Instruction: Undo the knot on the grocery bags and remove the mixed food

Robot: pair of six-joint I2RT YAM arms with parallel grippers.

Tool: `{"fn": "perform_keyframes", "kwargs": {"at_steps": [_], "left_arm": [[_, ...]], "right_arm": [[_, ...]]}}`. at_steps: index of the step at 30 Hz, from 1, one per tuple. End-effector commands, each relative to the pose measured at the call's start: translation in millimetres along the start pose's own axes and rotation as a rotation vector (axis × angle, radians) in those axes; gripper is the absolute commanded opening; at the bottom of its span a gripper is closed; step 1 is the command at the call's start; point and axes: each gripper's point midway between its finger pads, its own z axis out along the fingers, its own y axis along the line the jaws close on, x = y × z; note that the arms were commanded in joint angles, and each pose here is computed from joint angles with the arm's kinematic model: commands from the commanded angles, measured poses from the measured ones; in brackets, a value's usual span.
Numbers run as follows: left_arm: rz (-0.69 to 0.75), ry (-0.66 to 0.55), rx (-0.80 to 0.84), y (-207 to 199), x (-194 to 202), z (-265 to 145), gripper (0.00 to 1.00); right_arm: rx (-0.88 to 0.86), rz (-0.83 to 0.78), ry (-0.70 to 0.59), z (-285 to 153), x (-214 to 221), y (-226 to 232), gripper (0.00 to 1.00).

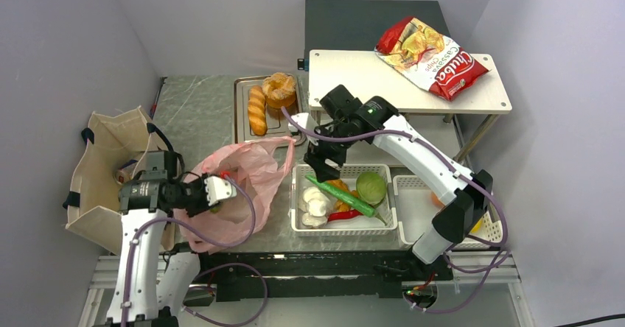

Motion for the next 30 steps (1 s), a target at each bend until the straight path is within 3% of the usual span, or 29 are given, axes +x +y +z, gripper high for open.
{"fn": "perform_keyframes", "kwargs": {"at_steps": [1, 7, 13, 17, 22, 27, 30], "left_arm": [[0.155, 0.216, 0.196, -39, 57, 3, 0.31], [0.221, 0.152, 0.19, -72, 52, 1, 0.18], [0.011, 0.068, 0.094, -62, 24, -6, 0.07], [-0.098, -0.029, -0.07, -35, -4, -18, 0.01], [-0.197, -0.076, -0.318, 3, -21, -42, 0.0], [-0.323, -0.083, -0.569, 33, -20, -68, 0.06], [-0.399, -0.106, -0.676, 44, -19, -80, 0.33]], "right_arm": [[0.006, -0.098, -0.262, -16, -74, 7, 0.72], [-0.056, -0.2, -0.49, 3, -147, 32, 0.51], [-0.091, -0.271, -0.707, 42, -184, 40, 0.28], [-0.034, -0.413, -0.821, 70, -191, 49, 0.26], [0.031, -0.472, -0.836, 113, -189, 37, 0.26], [0.093, -0.52, -0.834, 153, -193, 22, 0.28], [0.103, -0.556, -0.828, 172, -197, 20, 0.31]]}}
